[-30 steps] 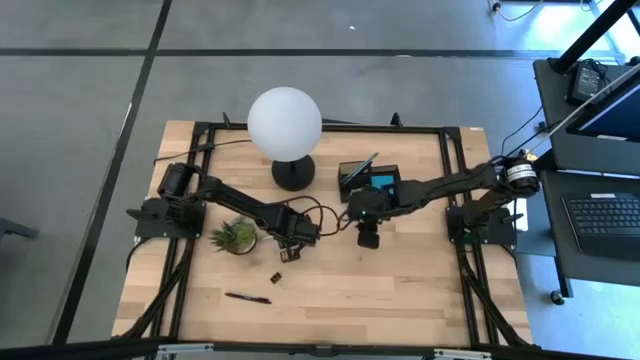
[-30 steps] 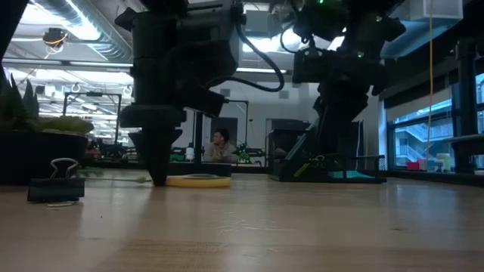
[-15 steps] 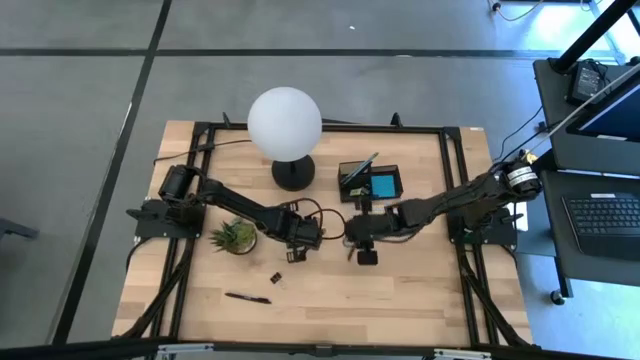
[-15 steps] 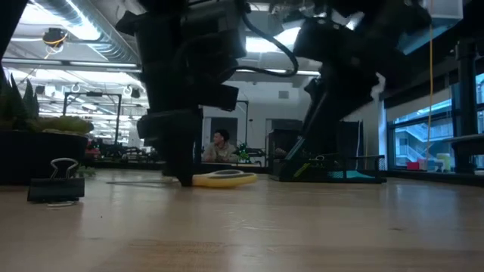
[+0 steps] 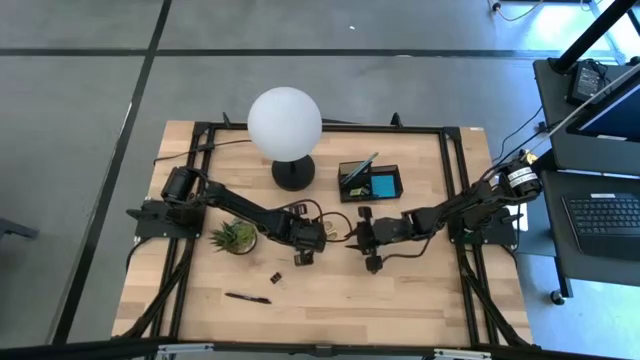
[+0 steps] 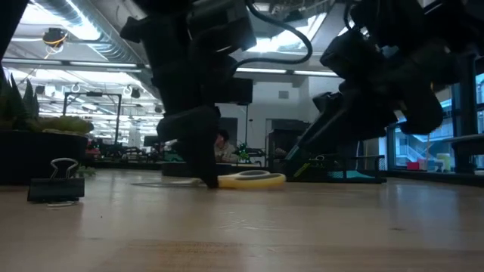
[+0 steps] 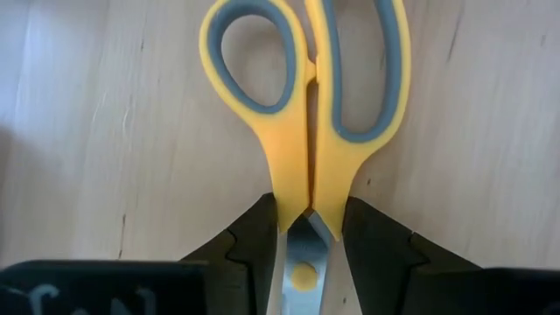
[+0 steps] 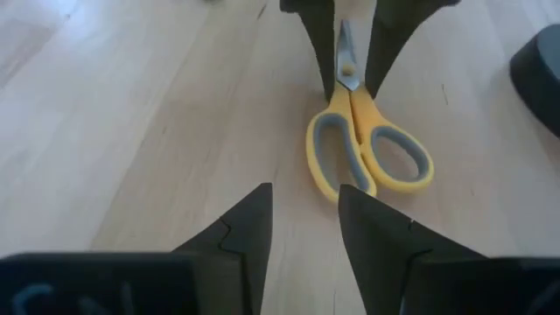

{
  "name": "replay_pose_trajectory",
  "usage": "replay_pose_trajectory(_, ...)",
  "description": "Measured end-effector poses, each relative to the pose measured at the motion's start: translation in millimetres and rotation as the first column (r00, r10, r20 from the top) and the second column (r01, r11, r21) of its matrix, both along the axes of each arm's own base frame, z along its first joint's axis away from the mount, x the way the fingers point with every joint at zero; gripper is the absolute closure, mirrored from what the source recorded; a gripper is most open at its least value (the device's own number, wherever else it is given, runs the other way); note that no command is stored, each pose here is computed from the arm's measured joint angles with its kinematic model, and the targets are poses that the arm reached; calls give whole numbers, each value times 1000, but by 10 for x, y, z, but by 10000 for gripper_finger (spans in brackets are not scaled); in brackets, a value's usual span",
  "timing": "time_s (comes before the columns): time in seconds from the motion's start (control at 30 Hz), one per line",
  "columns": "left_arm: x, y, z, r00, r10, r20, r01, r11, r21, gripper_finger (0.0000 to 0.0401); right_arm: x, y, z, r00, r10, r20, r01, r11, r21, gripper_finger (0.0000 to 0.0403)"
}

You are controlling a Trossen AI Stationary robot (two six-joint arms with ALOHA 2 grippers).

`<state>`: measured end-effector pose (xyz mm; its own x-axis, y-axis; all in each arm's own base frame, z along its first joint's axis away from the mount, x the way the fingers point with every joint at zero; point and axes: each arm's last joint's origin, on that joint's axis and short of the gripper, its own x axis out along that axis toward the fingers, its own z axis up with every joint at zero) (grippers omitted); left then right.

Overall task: Pick and place office supplies into organizer
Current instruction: Put the yellow scissors into the desk organizer

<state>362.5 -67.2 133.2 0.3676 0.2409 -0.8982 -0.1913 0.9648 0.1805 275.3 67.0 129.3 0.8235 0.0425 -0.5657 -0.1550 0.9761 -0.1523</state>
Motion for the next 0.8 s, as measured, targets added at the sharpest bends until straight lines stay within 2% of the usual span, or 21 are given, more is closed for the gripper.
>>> replay_pose_trajectory(0.1,14,-5,2,1000,-2,15,2,1000,-3,287,-41,-11,-45,999,51,-20,-52,996,-78,267)
replay_pose_trajectory(0.43,44,-14,1,999,-3,43,4,1000,-12,289,-66,-18,-74,986,160,-48,-167,957,-239,267)
replay_pose_trajectory(0.6,59,-17,-30,999,-2,42,3,1000,-9,289,-63,-39,-70,990,130,-49,-139,936,-322,267)
replay_pose_trajectory(0.8,74,-23,-53,999,-5,45,6,1000,-19,290,-61,-40,-86,981,179,-70,-192,898,-395,267)
